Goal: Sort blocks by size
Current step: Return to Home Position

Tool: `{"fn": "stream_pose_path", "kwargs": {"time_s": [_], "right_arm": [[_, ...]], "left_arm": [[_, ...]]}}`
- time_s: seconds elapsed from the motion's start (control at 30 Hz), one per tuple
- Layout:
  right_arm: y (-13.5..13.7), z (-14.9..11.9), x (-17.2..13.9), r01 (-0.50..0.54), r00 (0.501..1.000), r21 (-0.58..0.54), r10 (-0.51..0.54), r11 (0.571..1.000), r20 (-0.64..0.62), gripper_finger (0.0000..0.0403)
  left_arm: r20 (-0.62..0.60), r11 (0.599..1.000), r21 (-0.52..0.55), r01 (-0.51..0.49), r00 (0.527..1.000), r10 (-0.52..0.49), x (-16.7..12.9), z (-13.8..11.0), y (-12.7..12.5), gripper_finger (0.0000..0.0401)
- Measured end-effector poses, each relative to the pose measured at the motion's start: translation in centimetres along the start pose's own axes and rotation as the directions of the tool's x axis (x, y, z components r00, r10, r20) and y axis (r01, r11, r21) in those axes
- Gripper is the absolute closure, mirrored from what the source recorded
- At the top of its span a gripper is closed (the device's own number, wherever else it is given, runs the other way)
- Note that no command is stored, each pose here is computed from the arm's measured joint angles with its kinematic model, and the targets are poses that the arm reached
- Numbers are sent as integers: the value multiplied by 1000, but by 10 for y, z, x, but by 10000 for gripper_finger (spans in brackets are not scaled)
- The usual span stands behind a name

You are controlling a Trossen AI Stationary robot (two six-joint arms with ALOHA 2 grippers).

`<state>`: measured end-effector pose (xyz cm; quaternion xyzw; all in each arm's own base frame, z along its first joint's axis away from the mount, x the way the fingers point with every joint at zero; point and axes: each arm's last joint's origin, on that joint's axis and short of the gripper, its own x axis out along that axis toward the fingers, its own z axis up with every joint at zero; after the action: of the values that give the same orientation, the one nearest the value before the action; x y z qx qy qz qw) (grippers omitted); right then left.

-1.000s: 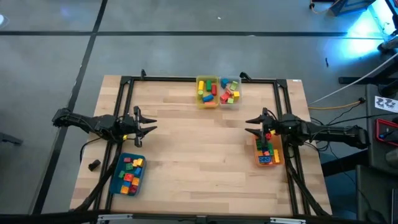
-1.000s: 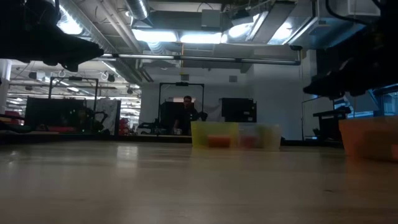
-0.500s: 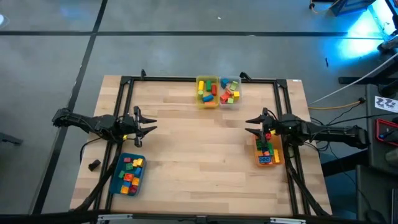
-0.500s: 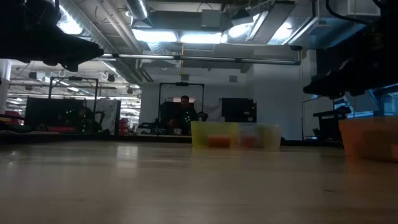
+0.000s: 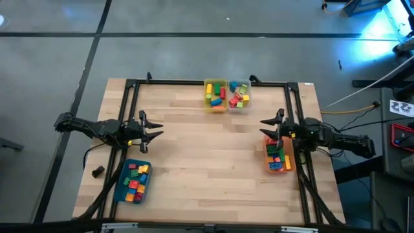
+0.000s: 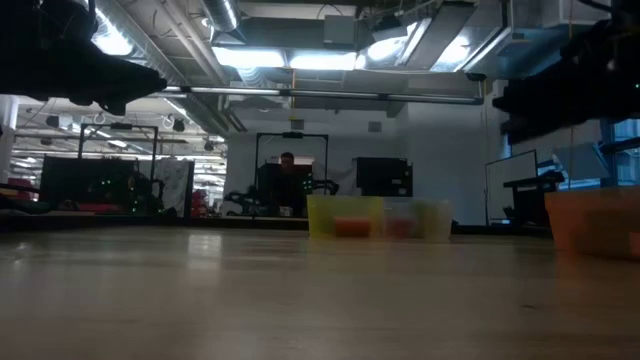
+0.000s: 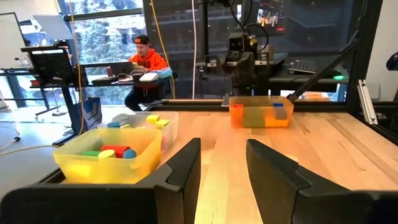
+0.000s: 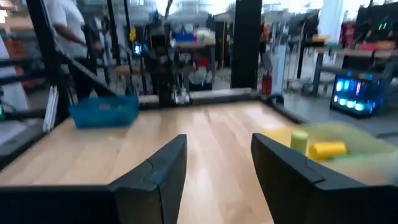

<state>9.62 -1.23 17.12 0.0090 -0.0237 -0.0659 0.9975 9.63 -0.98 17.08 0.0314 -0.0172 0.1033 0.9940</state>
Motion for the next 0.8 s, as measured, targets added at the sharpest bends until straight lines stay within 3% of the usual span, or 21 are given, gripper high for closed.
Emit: {"fn": "stream_pose_path", "kwargs": {"time_s": [0.8], "right_arm": [[0, -1, 0, -8, 1000, 0, 8, 1000, -13, 221]], "left_arm": [[0, 1000, 0, 1, 1000, -1, 0, 0, 0, 287]]}}
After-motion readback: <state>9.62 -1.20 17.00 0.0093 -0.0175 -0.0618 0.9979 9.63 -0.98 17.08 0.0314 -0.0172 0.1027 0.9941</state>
